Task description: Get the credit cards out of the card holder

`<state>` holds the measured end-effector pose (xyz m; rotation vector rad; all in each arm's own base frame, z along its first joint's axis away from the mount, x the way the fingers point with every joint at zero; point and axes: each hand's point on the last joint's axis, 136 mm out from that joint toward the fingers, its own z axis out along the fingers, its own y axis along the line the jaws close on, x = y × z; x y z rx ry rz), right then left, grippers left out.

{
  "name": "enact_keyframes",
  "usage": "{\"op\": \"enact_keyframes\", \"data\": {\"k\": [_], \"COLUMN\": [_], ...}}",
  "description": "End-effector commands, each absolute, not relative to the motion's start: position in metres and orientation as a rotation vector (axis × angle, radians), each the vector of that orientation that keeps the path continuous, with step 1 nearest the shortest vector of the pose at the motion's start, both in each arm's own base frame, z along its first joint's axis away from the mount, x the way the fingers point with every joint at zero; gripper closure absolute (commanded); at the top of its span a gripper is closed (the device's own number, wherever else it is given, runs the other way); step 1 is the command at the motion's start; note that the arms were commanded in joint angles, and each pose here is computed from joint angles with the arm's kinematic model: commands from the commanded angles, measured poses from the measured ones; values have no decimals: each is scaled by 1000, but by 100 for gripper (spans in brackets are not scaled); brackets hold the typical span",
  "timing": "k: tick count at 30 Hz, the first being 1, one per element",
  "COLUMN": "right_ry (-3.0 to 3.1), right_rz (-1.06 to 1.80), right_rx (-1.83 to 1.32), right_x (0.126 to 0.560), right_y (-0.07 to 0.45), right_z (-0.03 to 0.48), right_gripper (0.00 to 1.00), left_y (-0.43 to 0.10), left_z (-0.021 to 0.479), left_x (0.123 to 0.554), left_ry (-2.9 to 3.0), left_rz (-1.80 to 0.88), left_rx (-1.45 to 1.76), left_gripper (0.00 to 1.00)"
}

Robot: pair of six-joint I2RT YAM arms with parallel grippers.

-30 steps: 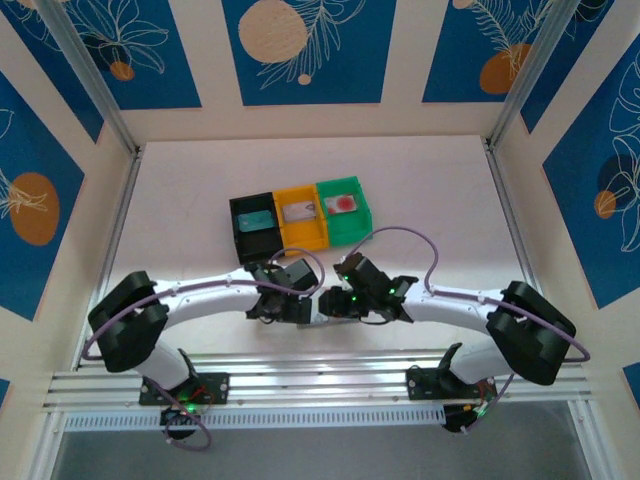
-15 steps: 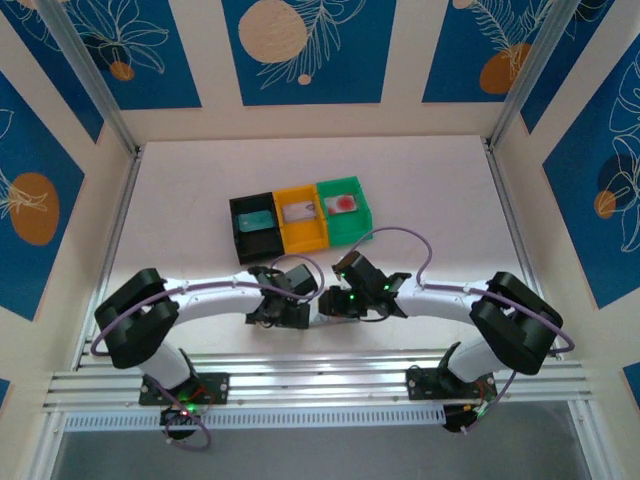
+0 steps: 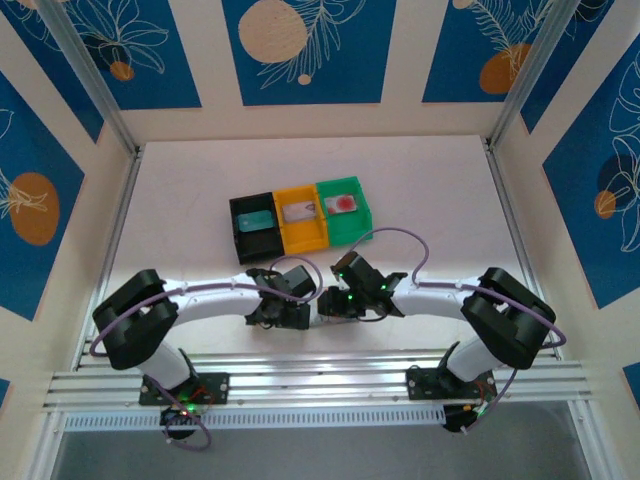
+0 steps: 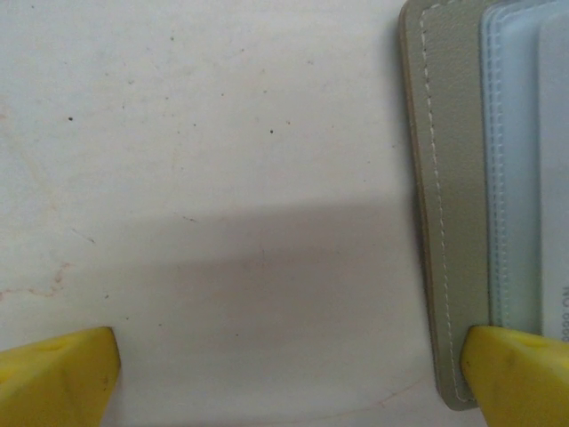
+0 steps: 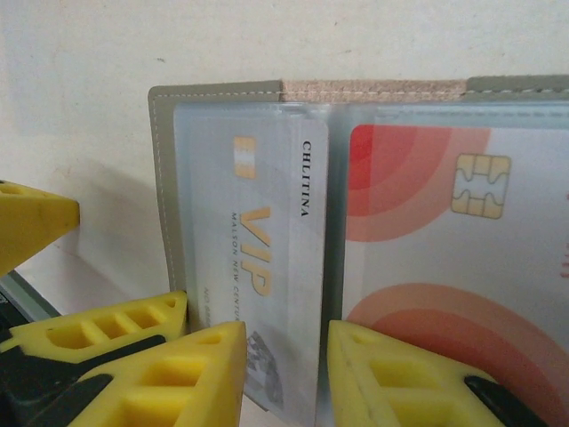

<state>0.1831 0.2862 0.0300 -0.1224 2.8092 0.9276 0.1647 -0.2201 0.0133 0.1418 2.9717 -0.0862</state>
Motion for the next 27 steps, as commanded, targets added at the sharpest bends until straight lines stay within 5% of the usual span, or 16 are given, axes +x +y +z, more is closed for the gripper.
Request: {"op": "enact_keyframes", "data": {"k": [1, 27], "right_ry": [2784, 2750], "right_rz": [965, 1051], "right_rx": [-155, -178], "right_x": [188, 185], "right_y": [294, 302], "right_z": [35, 41], "right_gripper": [69, 78], "left_y": [-209, -210], "left_z": [-12, -13], "left_x": [149, 149], "left_ry": [3049, 3050], "left_rz": [-50, -59], "left_rx": [116, 118], "left_gripper": [0, 0]}}
